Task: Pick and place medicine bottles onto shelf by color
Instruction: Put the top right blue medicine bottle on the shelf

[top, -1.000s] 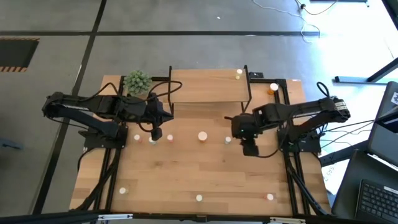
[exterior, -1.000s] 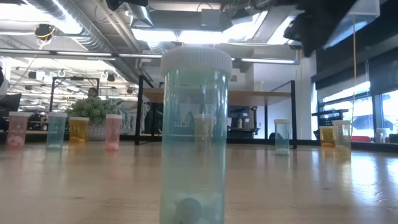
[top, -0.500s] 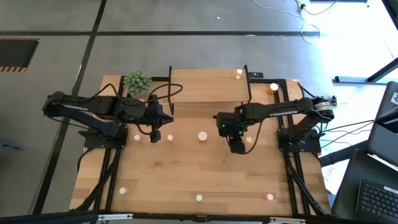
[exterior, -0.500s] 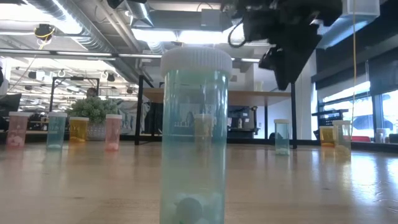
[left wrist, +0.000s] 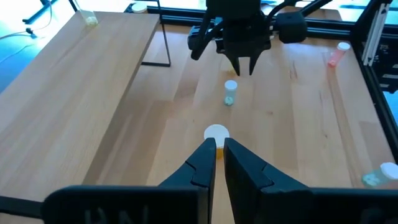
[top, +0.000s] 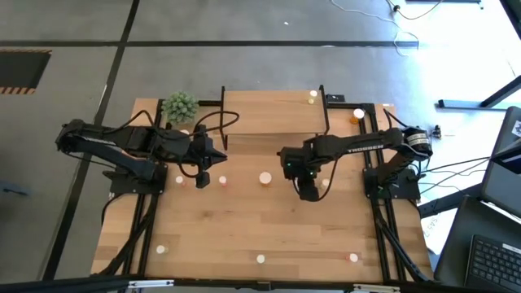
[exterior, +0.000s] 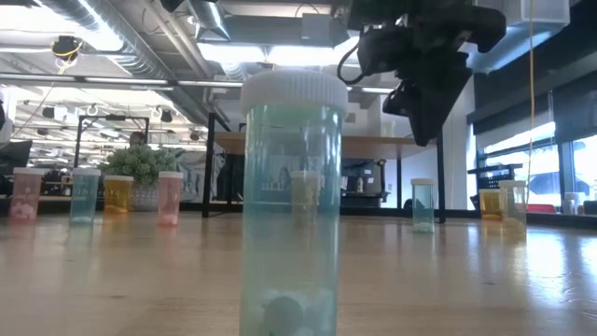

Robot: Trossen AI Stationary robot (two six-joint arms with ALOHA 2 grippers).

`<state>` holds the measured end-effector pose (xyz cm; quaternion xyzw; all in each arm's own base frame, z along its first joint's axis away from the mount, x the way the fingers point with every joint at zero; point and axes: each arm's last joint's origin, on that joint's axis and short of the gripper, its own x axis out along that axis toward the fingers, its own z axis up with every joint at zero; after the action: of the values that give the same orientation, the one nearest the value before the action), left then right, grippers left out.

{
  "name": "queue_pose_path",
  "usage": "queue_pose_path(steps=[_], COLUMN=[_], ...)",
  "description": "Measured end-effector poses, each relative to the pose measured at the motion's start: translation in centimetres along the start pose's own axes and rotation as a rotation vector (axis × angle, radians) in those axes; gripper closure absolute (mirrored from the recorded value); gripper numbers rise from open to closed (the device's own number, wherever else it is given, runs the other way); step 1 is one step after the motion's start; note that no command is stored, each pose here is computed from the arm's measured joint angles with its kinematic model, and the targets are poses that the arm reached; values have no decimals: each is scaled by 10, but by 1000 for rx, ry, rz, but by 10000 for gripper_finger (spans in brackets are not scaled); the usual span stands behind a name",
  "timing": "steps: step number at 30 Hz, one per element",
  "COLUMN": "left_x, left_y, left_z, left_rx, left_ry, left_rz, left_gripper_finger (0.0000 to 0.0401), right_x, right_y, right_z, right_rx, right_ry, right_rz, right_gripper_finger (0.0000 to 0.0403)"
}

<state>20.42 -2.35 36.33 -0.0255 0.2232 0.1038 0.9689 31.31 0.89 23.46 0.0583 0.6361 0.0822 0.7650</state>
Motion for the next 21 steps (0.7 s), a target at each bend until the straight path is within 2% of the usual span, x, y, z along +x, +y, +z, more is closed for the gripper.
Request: queue_pose_path(steps=[3,7,14,21], left_x=[0,0,0,0], left_y=[0,0,0,0], left_z=[0,0,0,0], left_rx=[0,0,0,0], left_ry=[0,0,0,0], left_rz=[0,0,0,0], left_gripper_finger=[374,374,374,374], right_x=[0,0,0,-1], right_y=[0,-2,-3,-5], right_z=[0,0,0,0], right_rx=[-2,4,-27,-25], right_ry=[0,-1,-1,-2], right_rz=[-15,-31,-36,-115], right_gripper_finger=[323,314,264,214])
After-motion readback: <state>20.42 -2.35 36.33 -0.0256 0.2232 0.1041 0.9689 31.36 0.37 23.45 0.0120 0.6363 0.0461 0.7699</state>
